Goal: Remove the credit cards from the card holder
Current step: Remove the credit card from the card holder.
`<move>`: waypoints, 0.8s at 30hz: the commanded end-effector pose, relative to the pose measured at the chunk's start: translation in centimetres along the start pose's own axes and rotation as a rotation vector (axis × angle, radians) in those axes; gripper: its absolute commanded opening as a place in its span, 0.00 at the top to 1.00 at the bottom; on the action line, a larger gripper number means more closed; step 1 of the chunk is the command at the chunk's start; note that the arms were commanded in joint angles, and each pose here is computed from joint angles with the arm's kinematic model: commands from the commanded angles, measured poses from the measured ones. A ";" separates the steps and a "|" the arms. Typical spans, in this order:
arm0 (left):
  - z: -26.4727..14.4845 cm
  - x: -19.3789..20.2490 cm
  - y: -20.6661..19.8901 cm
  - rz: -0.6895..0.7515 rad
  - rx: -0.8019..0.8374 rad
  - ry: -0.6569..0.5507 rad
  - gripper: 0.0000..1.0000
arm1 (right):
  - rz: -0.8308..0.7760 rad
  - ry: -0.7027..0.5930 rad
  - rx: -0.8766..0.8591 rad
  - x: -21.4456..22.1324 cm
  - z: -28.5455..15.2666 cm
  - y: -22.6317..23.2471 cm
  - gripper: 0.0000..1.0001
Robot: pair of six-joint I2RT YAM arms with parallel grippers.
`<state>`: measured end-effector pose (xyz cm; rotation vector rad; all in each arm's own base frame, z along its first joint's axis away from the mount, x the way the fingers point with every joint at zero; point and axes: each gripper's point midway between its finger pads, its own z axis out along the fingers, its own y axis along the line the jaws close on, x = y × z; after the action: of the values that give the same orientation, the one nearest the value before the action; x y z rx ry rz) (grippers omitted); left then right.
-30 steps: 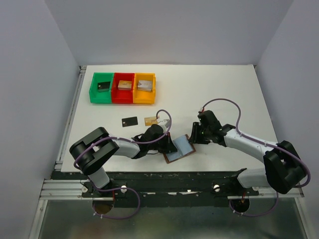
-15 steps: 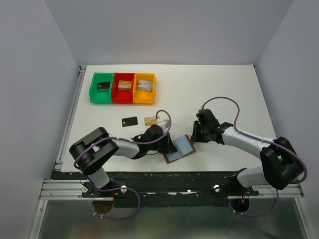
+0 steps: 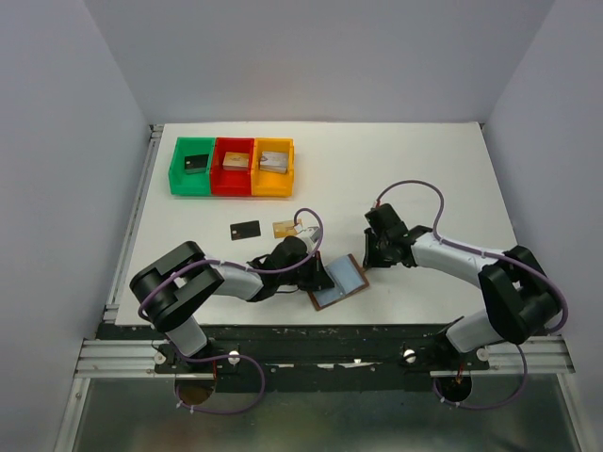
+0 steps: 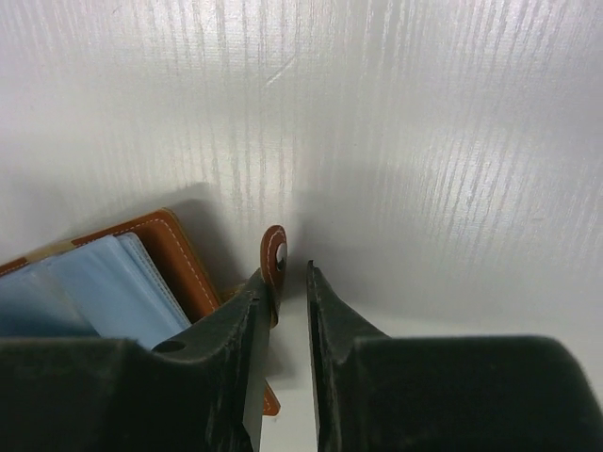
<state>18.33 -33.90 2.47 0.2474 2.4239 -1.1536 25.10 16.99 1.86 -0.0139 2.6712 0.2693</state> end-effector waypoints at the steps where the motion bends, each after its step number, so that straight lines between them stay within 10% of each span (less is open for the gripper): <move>1: -1.6 5.7 5.8 -0.004 -0.200 0.180 1.00 | -0.015 -0.012 0.063 -0.7 0.1 -1.1 0.74; 10: -1.8 5.2 5.5 0.009 -0.202 0.168 1.00 | 0.034 -0.069 -0.042 -0.7 -2.7 0.1 1.00; 24: -2.2 0.3 4.0 0.057 -0.211 0.080 0.98 | 0.099 -0.154 -0.339 1.5 -7.1 2.8 1.00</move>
<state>18.55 -32.92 2.95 0.3070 2.4594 -1.0679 20.93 18.00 7.21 0.0112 2.4896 0.6373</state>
